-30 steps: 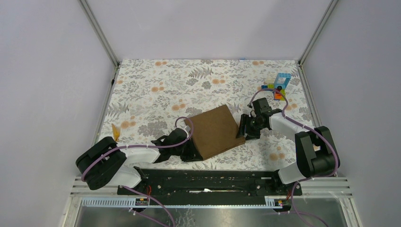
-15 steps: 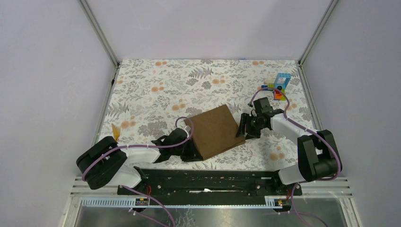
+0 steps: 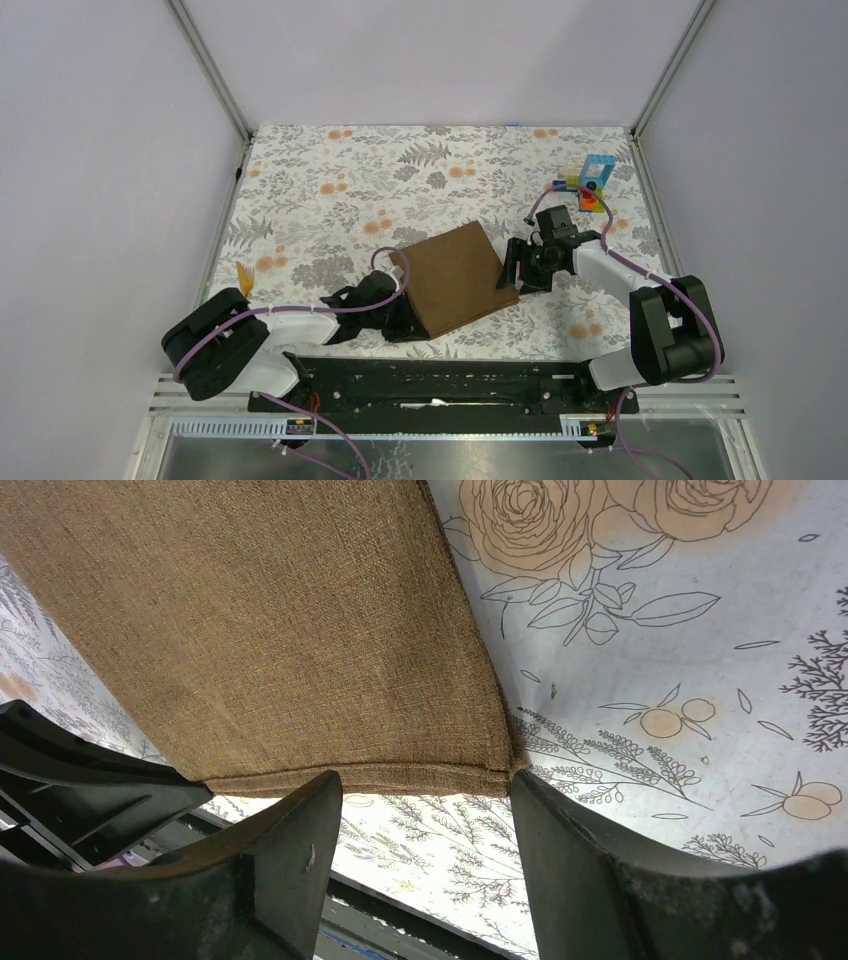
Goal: Fold the napkin into a case and place the utensils inside
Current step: Rotate the square-folded napkin at the center of the board.
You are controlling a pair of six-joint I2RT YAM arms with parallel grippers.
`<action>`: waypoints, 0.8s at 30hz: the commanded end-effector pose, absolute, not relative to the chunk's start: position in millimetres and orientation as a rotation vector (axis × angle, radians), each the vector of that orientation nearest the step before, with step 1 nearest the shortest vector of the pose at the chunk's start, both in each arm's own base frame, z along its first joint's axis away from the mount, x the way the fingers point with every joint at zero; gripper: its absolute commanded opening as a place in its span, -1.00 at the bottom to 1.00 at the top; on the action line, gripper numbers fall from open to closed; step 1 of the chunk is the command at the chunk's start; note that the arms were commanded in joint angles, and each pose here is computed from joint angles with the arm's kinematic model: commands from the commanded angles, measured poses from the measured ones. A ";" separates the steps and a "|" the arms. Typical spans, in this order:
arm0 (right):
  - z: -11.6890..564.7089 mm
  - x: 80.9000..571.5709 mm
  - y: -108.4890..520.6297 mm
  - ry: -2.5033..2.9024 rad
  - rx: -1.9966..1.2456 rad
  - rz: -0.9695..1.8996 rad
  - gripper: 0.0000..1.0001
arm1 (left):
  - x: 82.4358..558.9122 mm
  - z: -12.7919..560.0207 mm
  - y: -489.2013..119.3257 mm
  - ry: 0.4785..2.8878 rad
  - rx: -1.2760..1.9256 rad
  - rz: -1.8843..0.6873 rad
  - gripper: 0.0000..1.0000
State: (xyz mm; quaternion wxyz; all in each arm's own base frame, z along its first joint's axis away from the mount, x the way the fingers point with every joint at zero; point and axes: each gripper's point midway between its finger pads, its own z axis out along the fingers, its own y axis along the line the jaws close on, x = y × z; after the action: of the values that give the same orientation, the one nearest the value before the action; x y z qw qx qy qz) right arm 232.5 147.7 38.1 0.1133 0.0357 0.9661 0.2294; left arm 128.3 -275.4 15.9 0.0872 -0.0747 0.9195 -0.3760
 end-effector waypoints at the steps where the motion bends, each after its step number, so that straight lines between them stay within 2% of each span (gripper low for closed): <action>1: 42.7 239.5 150.3 2.800 0.104 0.686 0.41 | 112.4 -18.0 -246.7 2.858 -0.239 -0.910 -0.74; 10: 34.3 235.4 151.8 2.817 0.109 0.703 0.46 | 113.1 -16.8 -246.6 2.853 -0.235 -0.908 -0.74; 16: 46.2 238.3 157.3 2.779 0.108 0.755 0.29 | 113.8 -16.9 -247.1 2.857 -0.228 -0.900 -0.74; 24: 47.6 234.7 166.1 2.773 0.132 0.837 0.25 | 114.2 -17.2 -247.6 2.856 -0.232 -0.902 -0.74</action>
State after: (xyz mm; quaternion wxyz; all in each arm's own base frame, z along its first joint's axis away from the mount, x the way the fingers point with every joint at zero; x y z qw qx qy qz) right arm 235.2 158.0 40.2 0.1170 0.0415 0.9576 0.2599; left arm 128.3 -275.4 15.9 0.0872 -0.0746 0.9195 -0.3759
